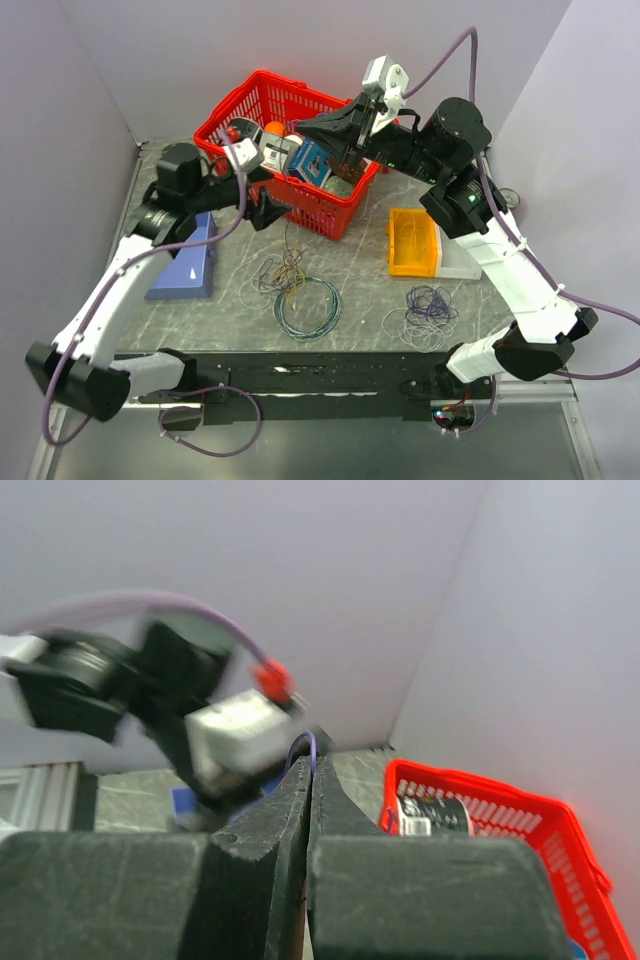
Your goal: Untangle the cables
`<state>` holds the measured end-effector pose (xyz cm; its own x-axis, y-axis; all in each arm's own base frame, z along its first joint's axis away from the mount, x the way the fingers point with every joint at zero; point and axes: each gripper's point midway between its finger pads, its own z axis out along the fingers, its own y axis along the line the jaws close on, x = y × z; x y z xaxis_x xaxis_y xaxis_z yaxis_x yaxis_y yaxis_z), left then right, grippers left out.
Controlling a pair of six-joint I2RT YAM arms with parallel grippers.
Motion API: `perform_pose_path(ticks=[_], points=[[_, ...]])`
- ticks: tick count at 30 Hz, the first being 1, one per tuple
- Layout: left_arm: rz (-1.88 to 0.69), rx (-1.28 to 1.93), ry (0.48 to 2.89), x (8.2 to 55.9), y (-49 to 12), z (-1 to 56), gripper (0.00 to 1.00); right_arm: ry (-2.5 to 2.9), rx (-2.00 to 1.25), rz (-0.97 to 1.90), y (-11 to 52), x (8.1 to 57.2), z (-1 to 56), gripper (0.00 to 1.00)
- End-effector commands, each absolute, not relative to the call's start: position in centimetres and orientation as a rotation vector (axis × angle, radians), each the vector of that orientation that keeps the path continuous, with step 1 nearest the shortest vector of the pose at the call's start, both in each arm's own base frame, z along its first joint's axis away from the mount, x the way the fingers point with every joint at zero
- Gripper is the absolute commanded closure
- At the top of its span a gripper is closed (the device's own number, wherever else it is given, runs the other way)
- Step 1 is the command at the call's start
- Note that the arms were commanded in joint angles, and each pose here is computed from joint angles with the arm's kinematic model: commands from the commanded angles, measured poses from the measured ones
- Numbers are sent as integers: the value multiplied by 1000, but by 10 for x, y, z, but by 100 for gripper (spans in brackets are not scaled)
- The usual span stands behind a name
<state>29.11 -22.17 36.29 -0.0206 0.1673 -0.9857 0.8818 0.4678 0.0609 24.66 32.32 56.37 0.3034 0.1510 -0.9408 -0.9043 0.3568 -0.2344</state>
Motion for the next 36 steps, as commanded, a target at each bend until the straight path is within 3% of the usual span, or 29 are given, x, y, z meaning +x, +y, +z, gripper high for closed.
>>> perform_pose_path(ticks=[1, 5, 8, 11, 12, 13, 18, 21, 22, 23, 25, 28, 29, 31, 32, 34, 36], points=[[-818, 939, 1516, 301, -242, 359, 2, 901, -928, 902, 321, 229, 595, 100], [-870, 1025, 1500, 288, -255, 350, 2, 899, -925, 903, 321, 230, 596, 100], [-903, 1047, 1515, 283, -263, 340, 13, 895, -926, 908, 321, 229, 596, 100], [-941, 1078, 1526, 275, -267, 334, 41, 900, -924, 905, 321, 230, 596, 100], [-933, 1073, 1530, 276, -266, 334, 77, 904, -915, 893, 320, 232, 596, 100], [-920, 1060, 1535, 277, -264, 336, 97, 921, -914, 889, 321, 235, 592, 100], [-879, 963, 1540, 279, -249, 367, 99, 1083, -858, 838, 322, 269, 562, 100], [-874, 909, 1503, 271, -233, 397, 99, 1295, -875, 826, 336, 300, 506, 97], [-849, 874, 1503, 275, -224, 404, 99, 1391, -897, 829, 348, 315, 474, 89], [-840, 849, 1503, 274, -220, 409, 99, 1441, -917, 840, 353, 318, 458, 62], [-841, 760, 1505, 272, -208, 425, 99, 1575, -966, 896, 365, 321, 413, 29], [-798, 646, 1461, 274, -193, 454, 99, 1629, -999, 964, 373, 315, 381, 1], [-771, 600, 1459, 279, -187, 460, 99, 1661, -1017, 991, 375, 309, 359, 0], [-754, 556, 1434, 278, -182, 475, 99, 1545, -998, 1012, 376, 303, 373, 0], [-749, 543, 1432, 279, -180, 478, 99, 1570, -1004, 1030, 376, 300, 347, 0], [-747, 509, 1424, 278, -177, 486, 99, 1433, -1003, 1094, 387, 286, 361, 0], [-761, 508, 1418, 276, -178, 490, 99, 1411, -1043, 1160, 398, 273, 340, 0]])
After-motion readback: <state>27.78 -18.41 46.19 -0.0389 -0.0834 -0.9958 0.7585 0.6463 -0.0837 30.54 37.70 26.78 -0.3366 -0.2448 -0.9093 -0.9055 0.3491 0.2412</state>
